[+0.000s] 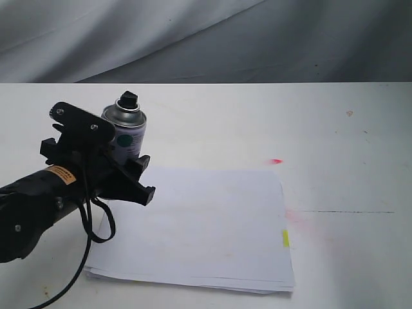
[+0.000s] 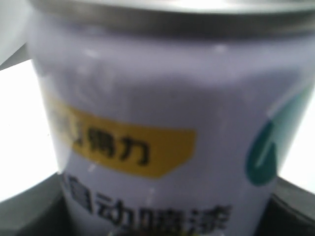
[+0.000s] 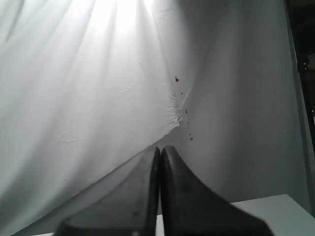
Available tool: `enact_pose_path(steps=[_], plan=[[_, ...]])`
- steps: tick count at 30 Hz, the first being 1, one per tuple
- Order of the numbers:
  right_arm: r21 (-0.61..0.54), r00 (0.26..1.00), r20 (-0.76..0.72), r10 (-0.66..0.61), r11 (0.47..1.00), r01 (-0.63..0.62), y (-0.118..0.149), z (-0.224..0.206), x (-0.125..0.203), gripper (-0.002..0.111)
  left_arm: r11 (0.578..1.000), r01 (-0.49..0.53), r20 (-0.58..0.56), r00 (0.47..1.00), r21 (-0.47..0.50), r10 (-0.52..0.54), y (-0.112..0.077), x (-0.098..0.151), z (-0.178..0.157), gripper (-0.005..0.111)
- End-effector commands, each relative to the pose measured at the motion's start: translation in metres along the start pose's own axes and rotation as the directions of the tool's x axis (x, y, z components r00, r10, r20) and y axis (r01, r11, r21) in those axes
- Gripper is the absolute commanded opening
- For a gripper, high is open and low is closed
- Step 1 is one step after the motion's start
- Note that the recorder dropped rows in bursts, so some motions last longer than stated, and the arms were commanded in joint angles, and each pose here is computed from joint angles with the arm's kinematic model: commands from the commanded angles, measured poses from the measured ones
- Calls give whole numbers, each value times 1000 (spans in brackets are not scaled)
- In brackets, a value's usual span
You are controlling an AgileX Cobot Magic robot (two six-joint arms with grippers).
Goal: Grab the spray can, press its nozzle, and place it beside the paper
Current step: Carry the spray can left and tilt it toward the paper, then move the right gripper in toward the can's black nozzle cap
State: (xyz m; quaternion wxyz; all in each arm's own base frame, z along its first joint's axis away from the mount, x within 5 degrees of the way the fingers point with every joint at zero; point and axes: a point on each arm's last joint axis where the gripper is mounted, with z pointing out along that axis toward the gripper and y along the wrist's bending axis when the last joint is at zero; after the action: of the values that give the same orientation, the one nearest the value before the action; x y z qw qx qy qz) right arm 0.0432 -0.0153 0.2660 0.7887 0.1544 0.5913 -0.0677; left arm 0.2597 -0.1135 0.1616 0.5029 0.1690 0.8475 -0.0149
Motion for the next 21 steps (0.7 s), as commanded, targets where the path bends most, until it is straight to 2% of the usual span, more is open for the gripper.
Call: enact_pose_path(steps=[1, 3, 6, 9, 12, 14, 18, 21], plan=[[27, 993, -121, 14, 1000, -10, 5, 17, -30, 0, 999, -32, 28, 999, 21, 32, -3, -14, 0, 0], [43, 977, -208, 53, 998, -45, 7, 32, -38, 0, 999, -40, 29, 999, 29, 39, -4, -18, 2, 0], [45, 914, -393, 97, 995, -86, 12, 60, -37, 0, 999, -40, 42, 998, 31, 38, -4, -24, 3, 0], [-91, 804, -593, 41, 989, -118, 29, 89, -21, 0, 999, -40, 48, 998, 31, 39, -4, -26, 3, 0], [-261, 673, -738, -49, 940, -218, 52, 109, 5, 0, 999, -40, 39, 998, 35, 39, -4, -26, 3, 0], [-305, 604, -794, -74, 907, -289, 63, 118, 23, 0, 998, -40, 34, 999, 39, 39, -5, -25, 3, 0], [-211, 460, -888, -1, 890, -404, 73, 132, 55, 0, 997, -68, 18, 998, 40, 67, -5, -23, 3, 0], [-113, 401, -912, 84, 890, -443, 73, 141, 71, 0, 996, -91, 3, 996, 16, 91, -3, -22, 4, 0]])
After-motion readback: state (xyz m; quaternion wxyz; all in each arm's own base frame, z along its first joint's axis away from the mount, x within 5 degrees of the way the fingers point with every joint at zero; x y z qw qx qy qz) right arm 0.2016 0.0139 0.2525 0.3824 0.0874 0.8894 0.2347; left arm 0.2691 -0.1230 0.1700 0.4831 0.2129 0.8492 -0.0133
